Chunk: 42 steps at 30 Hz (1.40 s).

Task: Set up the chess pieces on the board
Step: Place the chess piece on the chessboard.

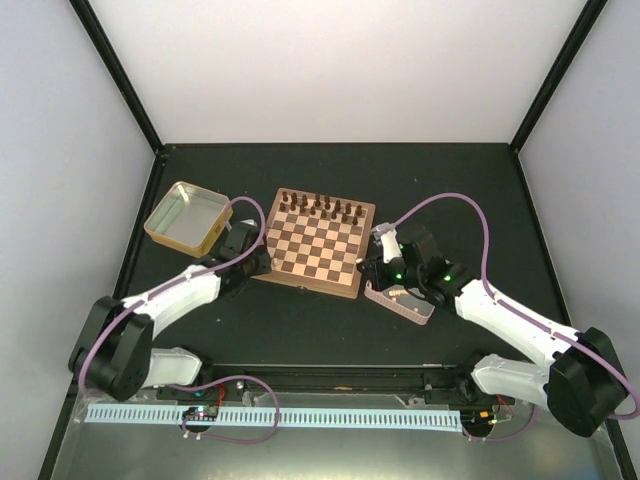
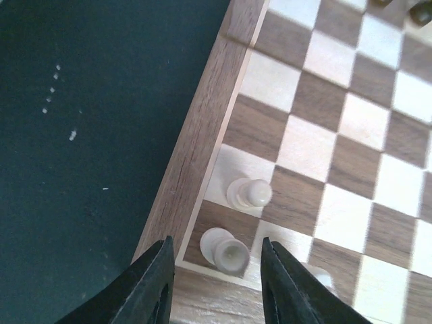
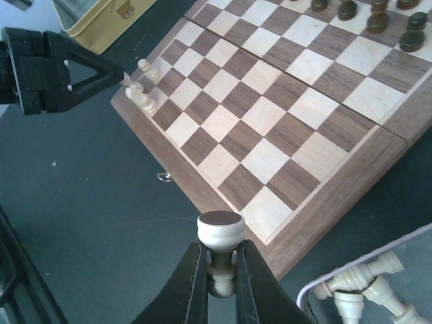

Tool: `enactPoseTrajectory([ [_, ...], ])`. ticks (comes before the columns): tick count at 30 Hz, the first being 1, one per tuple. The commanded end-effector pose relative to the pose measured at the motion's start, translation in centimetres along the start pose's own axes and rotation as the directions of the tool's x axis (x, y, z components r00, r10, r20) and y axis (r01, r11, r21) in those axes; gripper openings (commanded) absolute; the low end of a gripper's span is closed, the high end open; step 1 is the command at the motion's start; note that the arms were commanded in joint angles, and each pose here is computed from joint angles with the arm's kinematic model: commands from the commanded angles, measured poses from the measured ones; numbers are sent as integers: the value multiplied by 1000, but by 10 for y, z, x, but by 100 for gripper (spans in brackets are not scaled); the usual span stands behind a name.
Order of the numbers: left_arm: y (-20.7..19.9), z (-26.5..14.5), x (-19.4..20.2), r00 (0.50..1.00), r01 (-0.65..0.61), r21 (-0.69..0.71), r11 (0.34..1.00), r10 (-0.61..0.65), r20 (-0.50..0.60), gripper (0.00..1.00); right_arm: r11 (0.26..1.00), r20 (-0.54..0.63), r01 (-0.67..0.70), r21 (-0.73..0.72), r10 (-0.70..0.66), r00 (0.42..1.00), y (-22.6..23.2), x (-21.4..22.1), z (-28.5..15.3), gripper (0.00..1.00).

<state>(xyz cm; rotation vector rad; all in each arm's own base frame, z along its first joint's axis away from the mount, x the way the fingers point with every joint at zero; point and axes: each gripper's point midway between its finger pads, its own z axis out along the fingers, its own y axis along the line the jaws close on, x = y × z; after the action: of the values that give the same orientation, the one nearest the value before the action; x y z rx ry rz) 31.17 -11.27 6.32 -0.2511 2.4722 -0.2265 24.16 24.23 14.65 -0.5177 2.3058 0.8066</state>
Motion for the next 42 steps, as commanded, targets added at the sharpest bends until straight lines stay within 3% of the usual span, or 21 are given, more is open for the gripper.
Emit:
enactPoseTrajectory([
  [1,-1,-30,-19,996,43,28,999,-45,73,38,994,14,33,-108,-32,999,22,-7,-1,3],
  [5,-8,-62,-34,989,65,91,994,-76,127,45,973,32,112,-201,-108,994,47,-12,0,2],
  [8,-37,-92,-42,989,21,258,966,-58,137,56,947,42,185,-264,-180,983,70,-17,2,2],
  [11,-88,-128,-36,994,-76,537,840,24,104,66,915,67,253,-315,-244,967,94,-26,6,2],
  [14,-122,-155,-18,995,-79,726,683,97,18,75,889,96,293,-351,-277,956,113,-36,10,2],
  [17,-140,-171,-3,985,-9,813,582,145,-93,78,863,118,315,-395,-292,949,131,-43,11,2],
  [22,-157,-199,4,971,83,893,442,166,-172,78,845,122,326,-423,-303,945,144,-45,16,3],
  [25,-159,-204,5,967,112,901,420,164,-197,71,853,119,320,-413,-298,947,142,-47,19,3],
  [32,-159,-191,13,948,183,884,429,161,-274,39,859,129,311,-406,-283,950,143,-53,22,3],
  [37,-162,-185,9,938,243,866,437,123,-325,36,851,132,322,-415,-294,947,145,-51,21,3],
  [42,-164,-183,6,917,325,843,428,74,-391,22,855,133,335,-396,-308,942,141,-50,23,3],
])
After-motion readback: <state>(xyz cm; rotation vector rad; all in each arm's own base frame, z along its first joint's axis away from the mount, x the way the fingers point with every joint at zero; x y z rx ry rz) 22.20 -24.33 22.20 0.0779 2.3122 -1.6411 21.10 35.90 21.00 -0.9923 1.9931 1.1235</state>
